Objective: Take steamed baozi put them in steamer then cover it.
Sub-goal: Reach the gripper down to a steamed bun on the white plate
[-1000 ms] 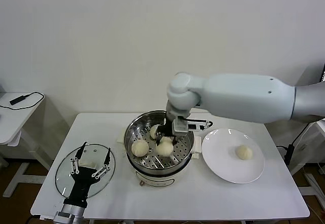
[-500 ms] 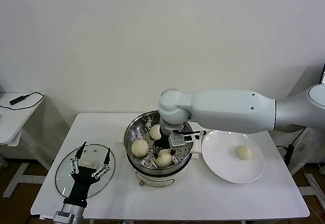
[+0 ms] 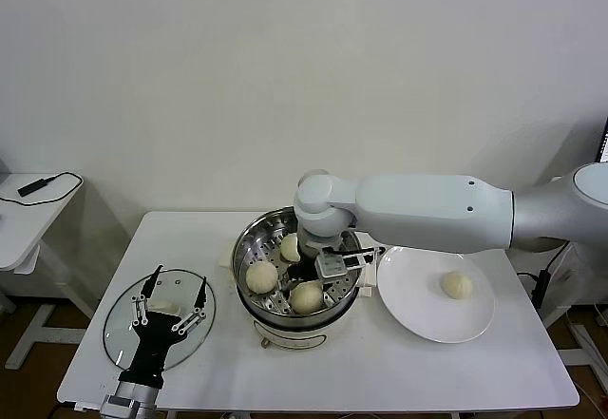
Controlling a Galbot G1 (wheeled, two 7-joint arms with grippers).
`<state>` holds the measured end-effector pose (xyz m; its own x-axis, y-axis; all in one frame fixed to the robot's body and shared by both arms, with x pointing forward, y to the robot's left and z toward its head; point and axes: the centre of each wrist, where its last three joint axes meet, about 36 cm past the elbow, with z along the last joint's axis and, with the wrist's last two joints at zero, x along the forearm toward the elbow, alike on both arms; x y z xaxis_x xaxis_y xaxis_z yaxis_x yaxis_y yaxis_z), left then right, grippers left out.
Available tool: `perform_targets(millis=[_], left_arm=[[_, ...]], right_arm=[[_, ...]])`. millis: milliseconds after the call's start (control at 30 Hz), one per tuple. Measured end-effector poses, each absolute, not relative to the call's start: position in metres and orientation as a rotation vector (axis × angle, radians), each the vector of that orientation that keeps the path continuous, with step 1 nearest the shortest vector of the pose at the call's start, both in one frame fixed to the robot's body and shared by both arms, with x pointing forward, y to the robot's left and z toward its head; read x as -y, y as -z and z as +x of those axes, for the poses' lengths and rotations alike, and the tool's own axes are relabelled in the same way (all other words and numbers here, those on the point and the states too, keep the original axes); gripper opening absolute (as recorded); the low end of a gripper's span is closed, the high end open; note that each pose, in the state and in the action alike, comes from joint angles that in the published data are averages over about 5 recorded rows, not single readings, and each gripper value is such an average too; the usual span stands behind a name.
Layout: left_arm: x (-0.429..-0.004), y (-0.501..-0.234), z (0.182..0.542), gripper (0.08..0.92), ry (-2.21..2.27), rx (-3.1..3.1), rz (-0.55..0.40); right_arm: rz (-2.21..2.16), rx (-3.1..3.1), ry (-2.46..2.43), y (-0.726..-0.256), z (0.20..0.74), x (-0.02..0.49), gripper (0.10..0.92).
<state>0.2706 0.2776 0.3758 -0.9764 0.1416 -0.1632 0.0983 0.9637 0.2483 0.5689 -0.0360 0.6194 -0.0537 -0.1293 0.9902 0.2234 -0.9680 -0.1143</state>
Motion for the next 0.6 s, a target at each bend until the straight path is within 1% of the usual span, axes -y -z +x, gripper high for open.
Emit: perform_targets(millis=[133,267,433,600], left_arm=[[-0.278,-0.376,0.271,0.823,-0.362,-2.932,0.181],[-0.279,-0.376,0.273,0.823,-0.367,-2.929,0.186],[-0.279,-0.377,0.275,0.823,-0.371,-2.925,0.192],[-0.279,-0.378,0.277,0.823,-0.372,-2.921,0.195]], right_arm=[[-1.978,-0.003,2.163,-0.641,0.574,0.051,0.823],[-2.012,-0.196,2.224,-0.663,0.589,0.081,0.823],[-2.13,-0.628,2.294,-0.683,0.617,0.142,0.823],[-2.225,-1.176,2.313,-0.685,0.646,0.221,0.823]])
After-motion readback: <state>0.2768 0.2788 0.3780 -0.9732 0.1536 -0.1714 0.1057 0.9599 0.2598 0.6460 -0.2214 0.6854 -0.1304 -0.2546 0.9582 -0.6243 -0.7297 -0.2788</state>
